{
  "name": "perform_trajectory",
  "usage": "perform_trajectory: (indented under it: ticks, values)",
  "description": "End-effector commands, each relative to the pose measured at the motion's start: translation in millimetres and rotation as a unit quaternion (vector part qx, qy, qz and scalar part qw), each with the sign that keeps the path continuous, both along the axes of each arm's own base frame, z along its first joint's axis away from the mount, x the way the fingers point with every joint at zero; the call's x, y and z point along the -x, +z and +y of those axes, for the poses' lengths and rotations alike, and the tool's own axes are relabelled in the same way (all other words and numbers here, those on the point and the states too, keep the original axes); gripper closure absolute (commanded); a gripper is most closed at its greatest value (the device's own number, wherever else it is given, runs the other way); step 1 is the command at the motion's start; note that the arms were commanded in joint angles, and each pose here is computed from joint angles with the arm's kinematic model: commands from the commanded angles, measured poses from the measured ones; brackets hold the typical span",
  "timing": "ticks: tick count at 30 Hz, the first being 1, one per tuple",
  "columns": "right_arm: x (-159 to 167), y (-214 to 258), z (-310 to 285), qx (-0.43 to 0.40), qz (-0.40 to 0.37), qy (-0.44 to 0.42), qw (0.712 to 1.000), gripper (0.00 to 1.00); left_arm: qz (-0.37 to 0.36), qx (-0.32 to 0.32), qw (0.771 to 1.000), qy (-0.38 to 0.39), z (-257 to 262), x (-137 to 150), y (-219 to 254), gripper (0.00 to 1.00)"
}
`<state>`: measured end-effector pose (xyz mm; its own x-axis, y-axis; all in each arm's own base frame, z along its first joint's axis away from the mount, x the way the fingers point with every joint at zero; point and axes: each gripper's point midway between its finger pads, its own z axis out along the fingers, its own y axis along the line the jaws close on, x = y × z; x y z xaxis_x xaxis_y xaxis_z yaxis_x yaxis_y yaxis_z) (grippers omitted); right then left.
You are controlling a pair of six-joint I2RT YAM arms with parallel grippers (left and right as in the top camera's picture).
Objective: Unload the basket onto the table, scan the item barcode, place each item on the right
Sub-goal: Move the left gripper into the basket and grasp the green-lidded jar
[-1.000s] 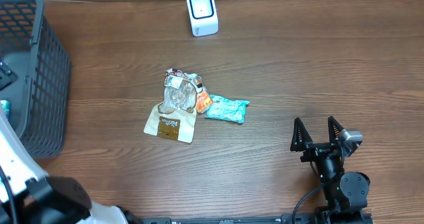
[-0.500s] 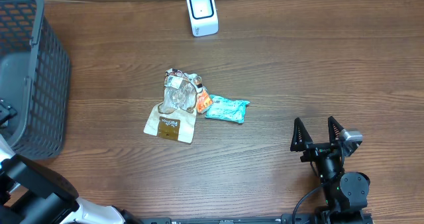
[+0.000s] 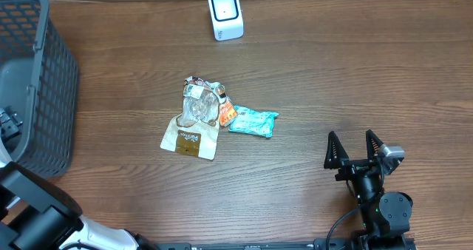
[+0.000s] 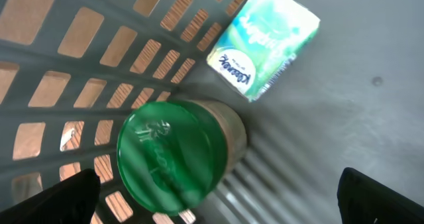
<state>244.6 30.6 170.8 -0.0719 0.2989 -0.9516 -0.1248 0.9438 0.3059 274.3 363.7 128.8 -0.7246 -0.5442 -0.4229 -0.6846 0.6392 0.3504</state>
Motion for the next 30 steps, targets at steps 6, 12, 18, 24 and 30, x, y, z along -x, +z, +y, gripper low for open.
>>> perform_trajectory:
  ticks: [6,12,18,24,30]
  values:
    - [0,-1,-1,0.001,-0.004,-0.004,1.000,0.00,0.021,0.024,0.999,0.009,13,12,-31,0.05]
    - [0,-1,-1,0.001,-0.004,-0.004,1.000,0.00,0.023,0.039,0.999,0.031,14,17,-46,0.09]
    - [0,-1,-1,0.001,-0.004,-0.004,1.000,0.00,0.006,0.047,0.997,0.064,12,18,-48,0.17]
    - [0,-1,-1,0.001,-0.004,-0.004,1.000,0.00,-0.036,0.095,0.994,0.038,-3,1,-55,0.38]
    - [0,-1,-1,0.001,-0.004,-0.004,1.000,0.00,-0.084,0.140,0.986,0.042,-17,-14,-57,0.42]
